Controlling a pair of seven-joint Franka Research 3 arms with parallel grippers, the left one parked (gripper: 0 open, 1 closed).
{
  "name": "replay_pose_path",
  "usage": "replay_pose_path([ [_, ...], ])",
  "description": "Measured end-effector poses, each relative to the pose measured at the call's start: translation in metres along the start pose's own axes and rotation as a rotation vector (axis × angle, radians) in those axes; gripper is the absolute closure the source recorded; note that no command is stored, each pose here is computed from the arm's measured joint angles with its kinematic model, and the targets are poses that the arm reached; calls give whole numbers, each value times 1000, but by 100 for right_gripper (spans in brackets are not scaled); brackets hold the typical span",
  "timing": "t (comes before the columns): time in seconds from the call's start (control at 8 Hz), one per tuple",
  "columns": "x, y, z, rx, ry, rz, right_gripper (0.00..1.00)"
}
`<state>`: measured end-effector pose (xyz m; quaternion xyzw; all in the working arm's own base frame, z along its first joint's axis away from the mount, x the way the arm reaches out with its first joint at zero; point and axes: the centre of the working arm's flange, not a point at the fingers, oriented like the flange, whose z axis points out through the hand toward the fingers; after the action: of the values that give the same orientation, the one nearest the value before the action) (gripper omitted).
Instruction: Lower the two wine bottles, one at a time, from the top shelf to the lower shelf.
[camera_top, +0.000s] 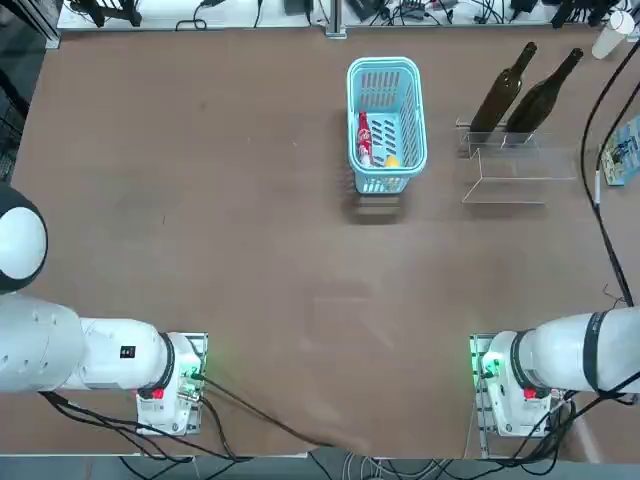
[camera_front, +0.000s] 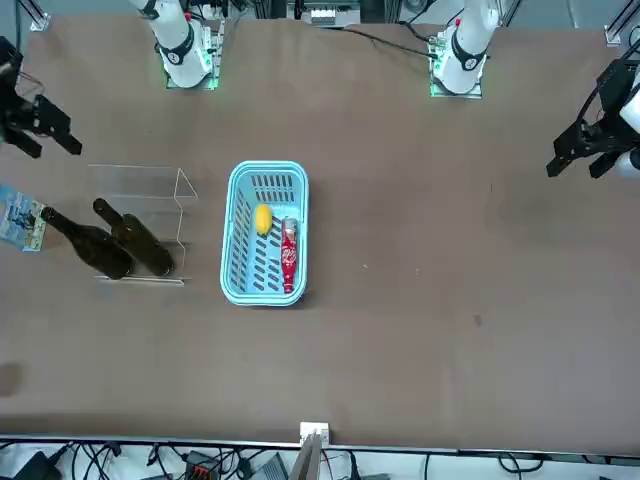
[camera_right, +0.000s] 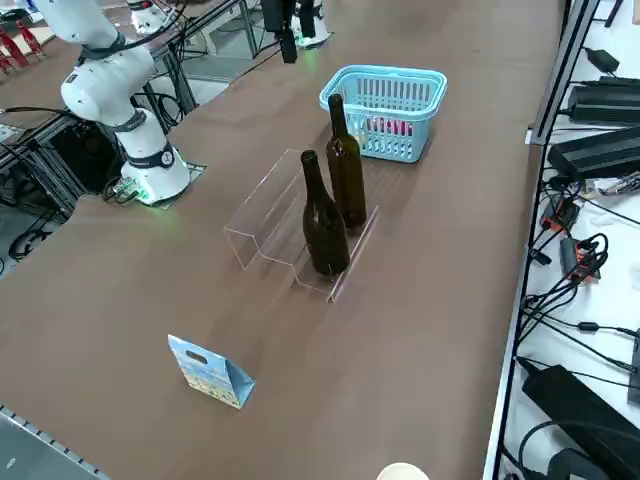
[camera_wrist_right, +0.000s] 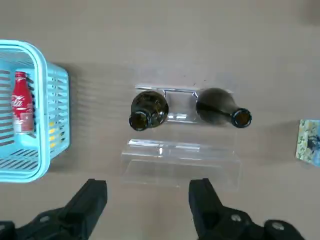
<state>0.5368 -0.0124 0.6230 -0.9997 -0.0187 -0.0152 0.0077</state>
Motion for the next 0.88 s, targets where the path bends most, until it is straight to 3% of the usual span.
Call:
replay_pose_path([
  [0.5, 9, 0, 14, -17, 67, -22, 0],
  [0.88, 12, 15, 24, -1, 57, 4, 0],
])
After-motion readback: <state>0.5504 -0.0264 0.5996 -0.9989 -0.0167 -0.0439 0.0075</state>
